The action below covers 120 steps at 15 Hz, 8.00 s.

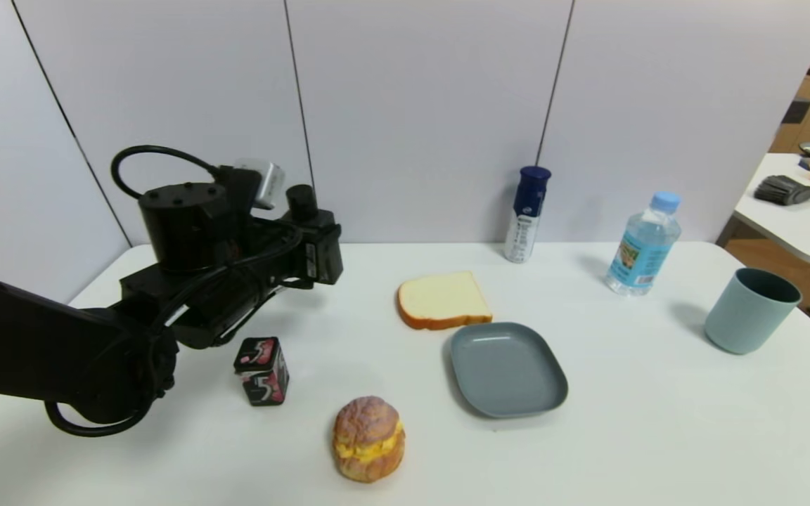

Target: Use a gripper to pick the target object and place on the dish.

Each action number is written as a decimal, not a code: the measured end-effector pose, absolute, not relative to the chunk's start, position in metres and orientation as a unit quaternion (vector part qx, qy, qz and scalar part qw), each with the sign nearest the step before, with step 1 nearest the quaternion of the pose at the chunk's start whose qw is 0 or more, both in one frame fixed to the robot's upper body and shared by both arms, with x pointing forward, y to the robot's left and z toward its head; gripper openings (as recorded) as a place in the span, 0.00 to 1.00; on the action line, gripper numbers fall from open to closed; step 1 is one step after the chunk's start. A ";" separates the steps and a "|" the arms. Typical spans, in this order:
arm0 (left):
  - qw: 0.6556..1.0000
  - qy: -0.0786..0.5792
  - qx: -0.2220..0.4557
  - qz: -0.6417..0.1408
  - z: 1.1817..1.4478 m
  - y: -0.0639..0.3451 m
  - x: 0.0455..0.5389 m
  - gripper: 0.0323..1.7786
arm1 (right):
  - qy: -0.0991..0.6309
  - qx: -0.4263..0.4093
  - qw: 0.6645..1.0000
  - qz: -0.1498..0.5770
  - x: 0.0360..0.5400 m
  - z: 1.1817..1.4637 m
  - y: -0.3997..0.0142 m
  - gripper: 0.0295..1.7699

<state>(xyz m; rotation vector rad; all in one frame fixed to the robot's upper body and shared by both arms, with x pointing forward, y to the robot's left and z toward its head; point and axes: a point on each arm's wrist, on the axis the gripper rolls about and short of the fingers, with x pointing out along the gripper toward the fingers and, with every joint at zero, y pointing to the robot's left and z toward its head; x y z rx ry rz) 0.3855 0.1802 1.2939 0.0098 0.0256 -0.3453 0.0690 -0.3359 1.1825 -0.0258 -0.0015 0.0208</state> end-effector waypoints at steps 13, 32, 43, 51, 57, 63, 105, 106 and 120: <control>0.931 0.048 0.027 -0.361 1.285 0.040 0.338 0.61 | -0.001 -0.013 1.000 0.010 0.069 1.182 -0.336 0.97; 0.918 0.062 0.021 -0.392 1.237 -0.014 0.341 0.61 | -0.001 -0.013 1.000 0.010 0.069 1.182 -0.336 0.97; 0.919 0.065 0.022 -0.389 1.234 -0.013 0.343 0.61 | -0.001 -0.013 1.000 0.010 0.069 1.182 -0.336 0.97; 0.919 0.065 0.023 -0.388 1.234 -0.012 0.342 0.69 | -0.001 -0.013 1.000 0.010 0.069 1.182 -0.336 0.97; 0.919 0.069 0.026 -0.388 1.237 -0.006 0.338 0.83 | -0.001 -0.013 1.000 0.010 0.069 1.182 -0.336 0.97; 0.916 0.091 0.046 -0.388 1.251 0.042 0.304 0.90 | -0.001 -0.013 1.000 0.010 0.069 1.182 -0.336 0.97; 0.994 -0.056 0.089 -0.003 1.228 0.333 0.074 0.95 | -0.001 -0.013 1.000 0.010 0.069 1.182 -0.336 0.97; 0.995 -0.053 0.089 -0.004 1.216 0.333 0.073 0.95 | -0.001 -0.013 1.000 0.010 0.069 1.182 -0.336 0.97; 0.999 0.003 0.042 -0.019 1.181 0.333 0.069 0.95 | -0.001 -0.013 1.000 0.010 0.069 1.182 -0.336 0.97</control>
